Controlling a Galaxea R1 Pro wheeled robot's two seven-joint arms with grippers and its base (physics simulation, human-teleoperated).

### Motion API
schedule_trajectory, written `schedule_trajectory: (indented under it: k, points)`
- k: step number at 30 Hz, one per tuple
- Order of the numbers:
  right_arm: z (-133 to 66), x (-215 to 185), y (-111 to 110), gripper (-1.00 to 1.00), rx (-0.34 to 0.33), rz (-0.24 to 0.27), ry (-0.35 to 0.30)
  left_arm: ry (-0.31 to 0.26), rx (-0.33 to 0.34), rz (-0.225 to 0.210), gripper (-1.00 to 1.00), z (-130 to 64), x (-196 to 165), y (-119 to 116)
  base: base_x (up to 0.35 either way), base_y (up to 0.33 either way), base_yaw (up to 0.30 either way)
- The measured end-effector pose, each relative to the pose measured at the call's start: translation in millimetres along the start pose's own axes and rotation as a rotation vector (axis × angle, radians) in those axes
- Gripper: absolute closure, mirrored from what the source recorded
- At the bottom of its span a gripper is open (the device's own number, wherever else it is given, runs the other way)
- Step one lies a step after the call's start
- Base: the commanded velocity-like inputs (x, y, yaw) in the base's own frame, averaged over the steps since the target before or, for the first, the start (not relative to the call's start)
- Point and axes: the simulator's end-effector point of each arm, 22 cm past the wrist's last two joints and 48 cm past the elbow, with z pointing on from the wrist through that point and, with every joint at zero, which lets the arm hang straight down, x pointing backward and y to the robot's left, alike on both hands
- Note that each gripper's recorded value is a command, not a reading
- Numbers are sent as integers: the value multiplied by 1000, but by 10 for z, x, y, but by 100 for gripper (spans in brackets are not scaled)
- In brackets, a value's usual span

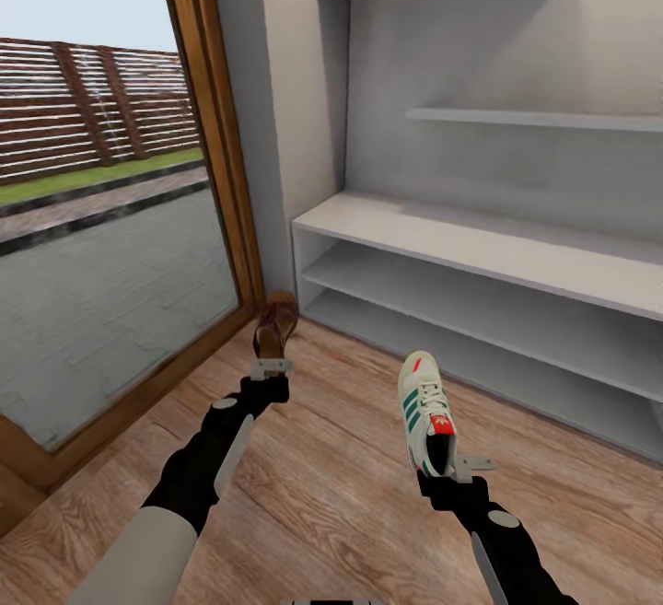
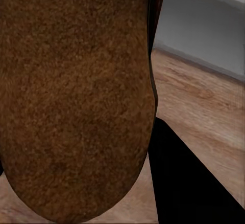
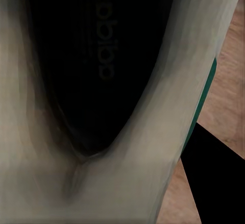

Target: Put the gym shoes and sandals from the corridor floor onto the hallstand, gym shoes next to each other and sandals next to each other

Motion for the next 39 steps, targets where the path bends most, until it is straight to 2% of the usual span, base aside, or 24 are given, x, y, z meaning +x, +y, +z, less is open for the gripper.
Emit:
schedule_trajectory:
  k: [7, 12, 16, 25, 31, 39]
  points:
    - [-1, -3, -3, 100, 1, -3, -1, 25, -4, 0, 100, 25, 124, 20, 8, 5, -10]
    - [-1, -2, -14, 100, 3, 2, 0, 74, -14, 0, 100, 59, 356, 75, 0, 0, 0]
    - [-2, -6, -30, 100, 6, 3, -1, 78, -15, 0, 100, 61, 374, 78, 0, 0, -12]
    - [-2, -2, -34, 100, 6, 3, 0, 79, -15, 0, 100, 62, 380, 74, 8, 27, -265]
    - [-2, -3, -37, 100, 7, 2, -1, 80, -14, 0, 100, 61, 382, 70, 114, 217, -213]
    - [0, 5, -35, 100, 7, 2, 2, 80, -15, 0, 100, 61, 381, 77, 129, 277, -32]
